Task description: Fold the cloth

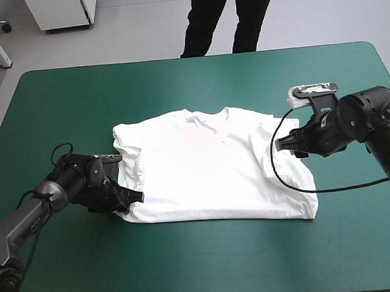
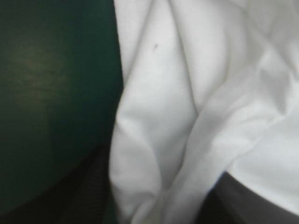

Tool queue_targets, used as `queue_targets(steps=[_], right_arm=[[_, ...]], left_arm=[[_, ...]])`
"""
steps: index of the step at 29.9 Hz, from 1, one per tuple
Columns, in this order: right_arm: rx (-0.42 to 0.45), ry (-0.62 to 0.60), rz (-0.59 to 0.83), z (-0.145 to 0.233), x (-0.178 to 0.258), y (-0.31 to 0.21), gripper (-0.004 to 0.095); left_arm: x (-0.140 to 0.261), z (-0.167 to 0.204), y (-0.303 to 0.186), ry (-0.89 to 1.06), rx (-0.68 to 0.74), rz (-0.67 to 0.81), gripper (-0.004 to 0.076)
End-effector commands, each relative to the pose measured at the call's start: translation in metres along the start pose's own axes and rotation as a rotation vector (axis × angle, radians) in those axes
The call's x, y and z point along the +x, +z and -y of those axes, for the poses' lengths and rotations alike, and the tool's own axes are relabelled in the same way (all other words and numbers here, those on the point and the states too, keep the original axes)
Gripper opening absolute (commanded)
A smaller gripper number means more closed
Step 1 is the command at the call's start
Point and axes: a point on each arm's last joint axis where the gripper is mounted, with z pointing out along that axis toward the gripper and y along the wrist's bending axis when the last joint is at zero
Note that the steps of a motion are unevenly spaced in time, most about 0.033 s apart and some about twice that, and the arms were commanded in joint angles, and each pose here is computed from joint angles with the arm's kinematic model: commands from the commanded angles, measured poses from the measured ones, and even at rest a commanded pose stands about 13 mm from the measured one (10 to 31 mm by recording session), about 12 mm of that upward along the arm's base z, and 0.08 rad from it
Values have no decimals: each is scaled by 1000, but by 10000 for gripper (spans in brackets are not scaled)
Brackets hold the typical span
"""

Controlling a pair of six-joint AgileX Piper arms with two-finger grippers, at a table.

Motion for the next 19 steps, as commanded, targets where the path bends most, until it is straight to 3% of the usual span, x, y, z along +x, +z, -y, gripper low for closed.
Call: queue_targets(steps=[1, 6, 12, 19], right_arm=[[-6, -5, 64, -1, -1, -18, 513], [-3, 6, 37, 0, 3, -20, 513], [2, 61, 10, 2, 16, -16, 515], [-1, 98, -106, 5, 44, 31, 521]], left_arm=[[1, 1, 0, -17, 14, 11, 239], [11, -1, 8, -19, 6, -32, -2], [11, -1, 9, -19, 6, -30, -8], [11, -1, 9, -19, 6, -30, -8]])
